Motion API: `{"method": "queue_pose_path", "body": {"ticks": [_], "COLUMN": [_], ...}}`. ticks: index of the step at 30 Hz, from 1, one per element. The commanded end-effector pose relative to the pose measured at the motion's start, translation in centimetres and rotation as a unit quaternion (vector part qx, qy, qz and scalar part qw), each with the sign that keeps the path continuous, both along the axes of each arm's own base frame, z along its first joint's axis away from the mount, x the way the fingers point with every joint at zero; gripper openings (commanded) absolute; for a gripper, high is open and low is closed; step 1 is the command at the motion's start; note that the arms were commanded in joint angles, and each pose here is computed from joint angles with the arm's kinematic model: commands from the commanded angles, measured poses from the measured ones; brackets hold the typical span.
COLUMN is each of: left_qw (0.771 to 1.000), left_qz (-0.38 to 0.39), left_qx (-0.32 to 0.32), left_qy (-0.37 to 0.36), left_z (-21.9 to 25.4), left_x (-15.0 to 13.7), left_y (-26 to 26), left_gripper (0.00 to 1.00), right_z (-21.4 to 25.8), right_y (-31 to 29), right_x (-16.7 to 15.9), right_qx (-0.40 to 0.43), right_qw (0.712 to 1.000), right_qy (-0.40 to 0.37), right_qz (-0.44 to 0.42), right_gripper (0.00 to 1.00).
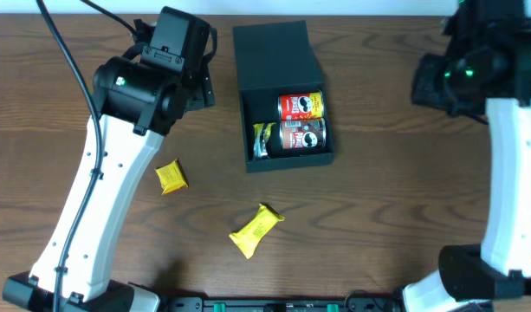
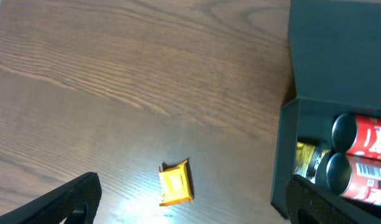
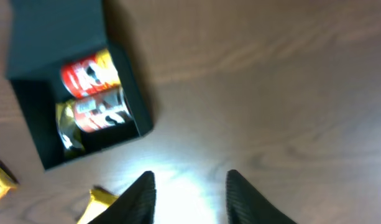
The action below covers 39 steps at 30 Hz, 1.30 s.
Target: Pack container
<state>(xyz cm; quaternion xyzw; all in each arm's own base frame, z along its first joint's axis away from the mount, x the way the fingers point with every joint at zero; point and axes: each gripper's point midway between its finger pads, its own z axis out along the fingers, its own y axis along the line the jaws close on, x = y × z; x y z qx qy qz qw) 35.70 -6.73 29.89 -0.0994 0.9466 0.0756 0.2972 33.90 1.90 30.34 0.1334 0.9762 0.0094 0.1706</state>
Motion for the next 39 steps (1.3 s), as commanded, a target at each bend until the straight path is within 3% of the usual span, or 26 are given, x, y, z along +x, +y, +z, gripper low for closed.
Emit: {"method": "queue_pose_path", "body": {"ticks": [1, 2, 3, 12, 18, 20, 22, 23, 30, 34, 39], "left_qw": [1.0, 0.999, 0.999, 0.998, 0.996, 0.995, 0.995, 0.995, 0.996, 0.996, 0.996], "left_qz": [-0.025, -0.037, -0.042, -0.052, -0.073, -0.063, -0.062, -0.062, -0.062, -0.062, -0.062], "left_qx": [0.005, 0.004, 0.007, 0.024, 0.05, 0.068, 0.069, 0.068, 0.064, 0.064, 0.065], "left_qy": [-0.004, -0.003, -0.003, 0.013, 0.031, 0.03, 0.027, 0.023, 0.019, 0.016, 0.019], "left_z": [1.0, 1.2, 1.3, 1.0, 0.8, 0.9, 1.0, 1.1, 1.2, 1.2, 1.2], "left_x": [-1.0, -1.2, -1.3, -1.9, -2.4, -2.5, -2.3, -2.2, -2.0, -1.9, -2.0], "left_y": [0.3, 0.1, 0.1, 0.5, 0.9, 1.7, 1.7, 1.6, 1.5, 1.5, 1.5], "left_gripper": [0.95, 0.95, 0.95, 0.95, 0.95, 0.96, 0.95, 0.95, 0.95, 0.95, 0.95], "right_z": [-4.4, -6.0, -7.3, -11.8, -16.0, -16.9, -17.1, -17.2, -17.6, -18.4, -20.4], "right_y": [0.6, 0.6, 0.9, 5.7, 8.6, 9.9, 10.2, 10.1, 12.9, 18.1, 19.4], "right_x": [-0.5, -0.6, -0.6, -1.7, -7.1, -9.0, -11.1, -12.1, -16.5, -17.1, -18.2], "right_qx": [0.006, 0.008, 0.009, 0.03, 0.073, 0.112, 0.135, 0.137, 0.152, 0.189, 0.171], "right_qw": [0.997, 0.996, 0.995, 0.989, 0.971, 0.968, 0.967, 0.968, 0.96, 0.956, 0.942], "right_qy": [0.072, 0.09, 0.101, 0.142, 0.224, 0.214, 0.204, 0.205, 0.223, 0.207, 0.249], "right_qz": [-0.007, -0.016, -0.019, 0.042, 0.042, 0.068, 0.063, 0.046, -0.076, -0.09, -0.147], "right_gripper": [0.24, 0.09, 0.02, 0.02, 0.02, 0.32, 0.7, 0.74, 0.75, 0.8, 0.77]}}
